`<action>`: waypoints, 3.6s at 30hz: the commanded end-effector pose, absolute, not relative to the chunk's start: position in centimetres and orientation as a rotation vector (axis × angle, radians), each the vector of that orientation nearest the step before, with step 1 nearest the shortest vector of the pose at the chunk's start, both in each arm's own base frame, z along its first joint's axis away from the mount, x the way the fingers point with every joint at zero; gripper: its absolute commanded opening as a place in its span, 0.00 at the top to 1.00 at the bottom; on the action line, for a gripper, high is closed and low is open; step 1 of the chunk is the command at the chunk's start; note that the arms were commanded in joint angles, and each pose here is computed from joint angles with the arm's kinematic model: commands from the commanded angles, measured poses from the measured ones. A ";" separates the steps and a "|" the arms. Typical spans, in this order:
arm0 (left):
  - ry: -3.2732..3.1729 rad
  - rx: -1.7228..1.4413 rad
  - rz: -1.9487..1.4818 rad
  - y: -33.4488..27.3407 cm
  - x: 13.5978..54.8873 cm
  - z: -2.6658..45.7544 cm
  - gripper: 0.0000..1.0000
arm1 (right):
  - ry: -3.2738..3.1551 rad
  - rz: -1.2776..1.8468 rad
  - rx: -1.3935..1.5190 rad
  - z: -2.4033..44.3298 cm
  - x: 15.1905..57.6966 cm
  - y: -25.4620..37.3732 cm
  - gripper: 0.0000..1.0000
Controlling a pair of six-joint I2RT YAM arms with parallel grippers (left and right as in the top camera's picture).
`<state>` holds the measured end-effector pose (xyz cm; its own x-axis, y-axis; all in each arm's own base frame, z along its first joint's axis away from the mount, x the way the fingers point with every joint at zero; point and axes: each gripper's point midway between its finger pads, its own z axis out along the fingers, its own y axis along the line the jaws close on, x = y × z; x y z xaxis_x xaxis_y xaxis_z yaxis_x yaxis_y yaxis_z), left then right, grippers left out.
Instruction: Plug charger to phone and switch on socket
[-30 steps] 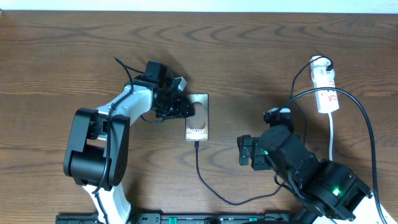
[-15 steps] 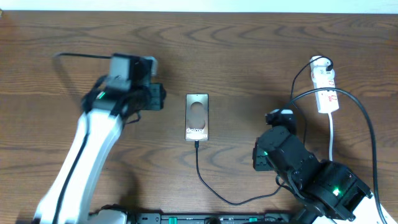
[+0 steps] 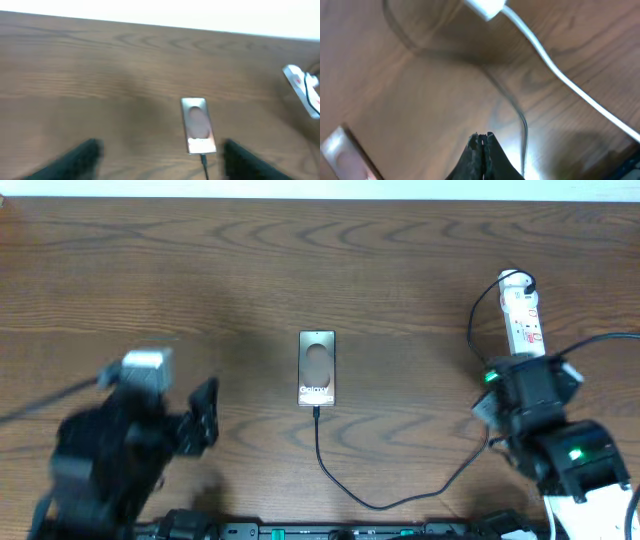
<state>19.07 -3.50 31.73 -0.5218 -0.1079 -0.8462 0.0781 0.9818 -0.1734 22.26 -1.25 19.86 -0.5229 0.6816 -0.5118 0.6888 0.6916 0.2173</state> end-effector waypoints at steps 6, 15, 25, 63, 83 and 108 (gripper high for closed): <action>2.055 -0.123 -0.114 -0.7 16.4 31.7 0.03 | 2.364 0.007 1.325 18.2 26.6 -8.9 0.99; 2.267 -0.116 -0.063 -0.2 13.6 27.3 0.03 | 2.476 -0.003 1.382 15.8 35.9 -13.6 0.99; 2.329 -0.110 -0.058 -0.1 12.5 26.2 0.03 | 2.545 0.067 1.410 11.1 42.5 -14.9 0.99; 2.319 -0.108 -0.065 -0.2 12.7 26.4 0.03 | 2.485 0.342 1.625 2.0 46.4 -15.2 0.99; 2.319 -0.108 -0.065 -0.2 12.7 26.4 0.02 | 2.594 0.313 1.717 -1.9 44.3 -14.1 0.99; 2.229 -0.111 -0.089 0.0 11.0 27.2 0.03 | 2.444 -0.102 1.444 15.4 40.0 -18.0 0.99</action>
<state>12.05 -0.21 26.76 -0.6600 -0.1012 -0.7445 -0.0514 0.9947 -0.0896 40.57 -16.51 7.19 -0.4728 0.8771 -0.0845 0.8766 0.4779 0.0563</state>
